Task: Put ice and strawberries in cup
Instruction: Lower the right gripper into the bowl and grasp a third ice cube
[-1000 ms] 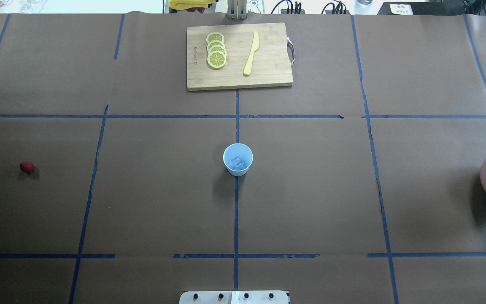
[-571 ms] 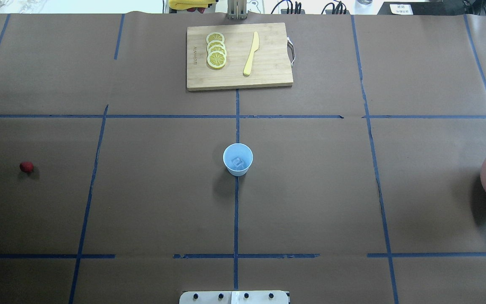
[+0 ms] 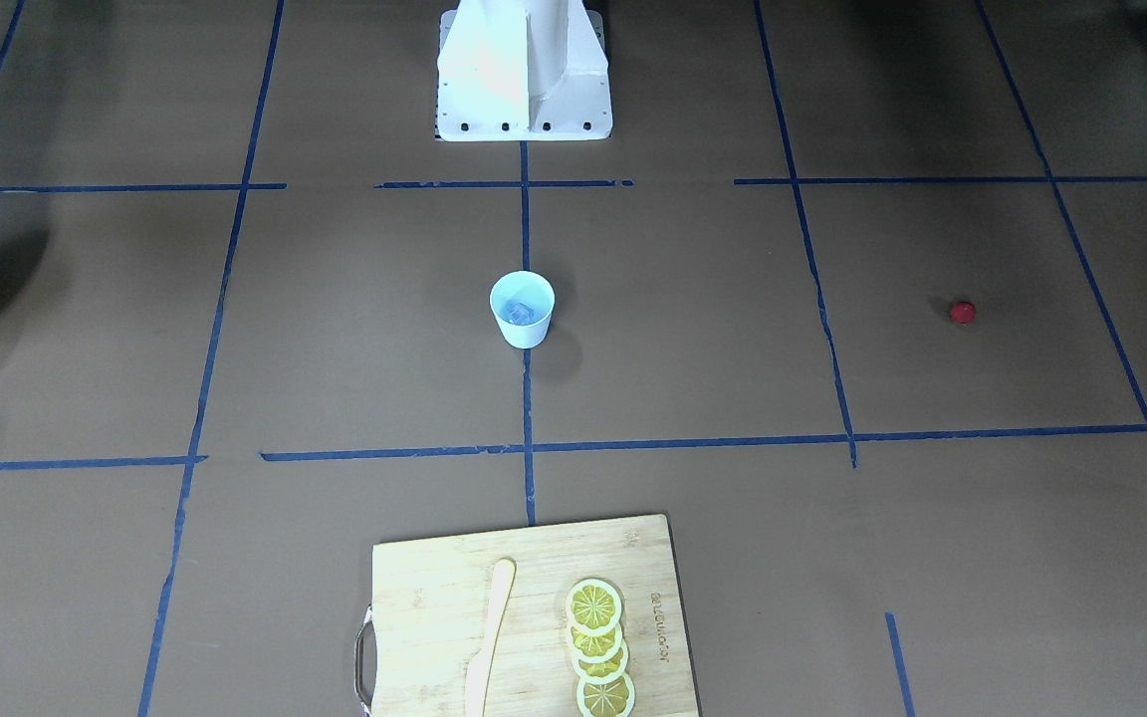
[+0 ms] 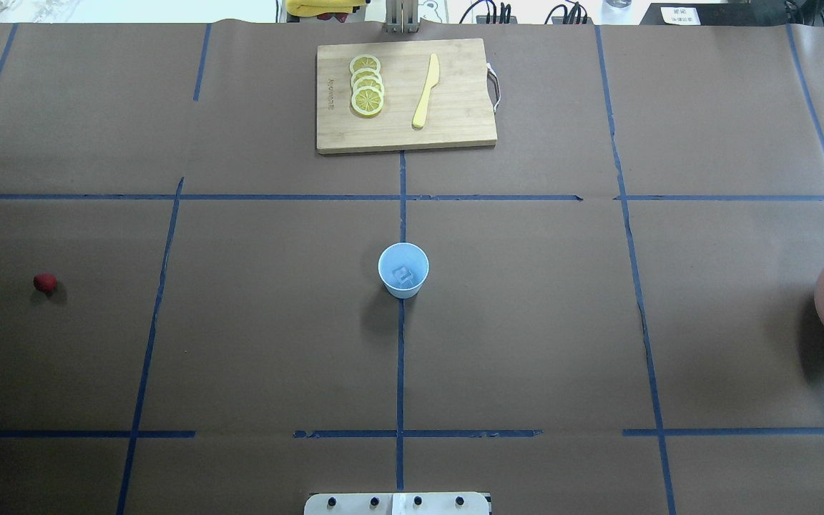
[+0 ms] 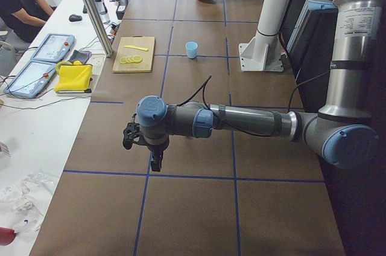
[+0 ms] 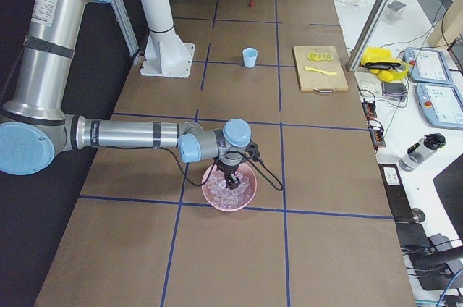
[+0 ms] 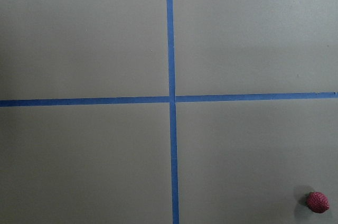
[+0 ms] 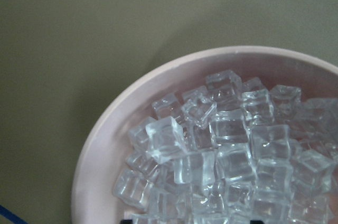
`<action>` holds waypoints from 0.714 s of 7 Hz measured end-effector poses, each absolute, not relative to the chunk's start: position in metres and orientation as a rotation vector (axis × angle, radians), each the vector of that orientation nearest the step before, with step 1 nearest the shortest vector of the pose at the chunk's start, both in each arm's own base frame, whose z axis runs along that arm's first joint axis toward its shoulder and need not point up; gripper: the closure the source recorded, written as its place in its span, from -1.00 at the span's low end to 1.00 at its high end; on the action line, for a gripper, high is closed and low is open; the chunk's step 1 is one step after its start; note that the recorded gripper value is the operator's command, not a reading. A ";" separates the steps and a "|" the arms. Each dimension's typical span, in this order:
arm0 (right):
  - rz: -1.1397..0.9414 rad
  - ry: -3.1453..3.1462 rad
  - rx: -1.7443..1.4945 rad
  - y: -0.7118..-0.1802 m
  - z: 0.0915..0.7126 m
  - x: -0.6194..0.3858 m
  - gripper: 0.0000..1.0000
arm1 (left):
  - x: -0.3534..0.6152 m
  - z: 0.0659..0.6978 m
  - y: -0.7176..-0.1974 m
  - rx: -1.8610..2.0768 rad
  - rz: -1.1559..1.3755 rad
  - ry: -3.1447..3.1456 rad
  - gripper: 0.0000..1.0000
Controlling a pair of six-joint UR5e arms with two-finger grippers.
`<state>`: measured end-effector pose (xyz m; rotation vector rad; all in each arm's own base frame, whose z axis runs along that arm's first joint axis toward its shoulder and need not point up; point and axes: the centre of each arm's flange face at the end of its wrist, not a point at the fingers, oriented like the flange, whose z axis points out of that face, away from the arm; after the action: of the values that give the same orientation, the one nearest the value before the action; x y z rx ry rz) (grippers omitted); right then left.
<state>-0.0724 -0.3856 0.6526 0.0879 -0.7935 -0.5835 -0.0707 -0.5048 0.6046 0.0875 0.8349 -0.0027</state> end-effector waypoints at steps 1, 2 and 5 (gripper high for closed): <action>-0.583 -0.793 0.083 -0.385 0.655 -0.072 -0.48 | -0.071 0.605 -0.505 0.087 -0.003 0.835 -1.00; -0.581 -0.791 0.077 -0.384 0.658 -0.072 -0.43 | -0.070 0.605 -0.505 0.087 -0.002 0.835 -1.00; -0.573 -0.787 0.060 -0.381 0.667 -0.070 -0.29 | -0.070 0.604 -0.505 0.089 -0.001 0.836 -1.00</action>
<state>-0.0702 -0.3812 0.6669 0.0598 -0.7872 -0.5726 -0.0704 -0.5049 0.6037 0.0891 0.8362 -0.0015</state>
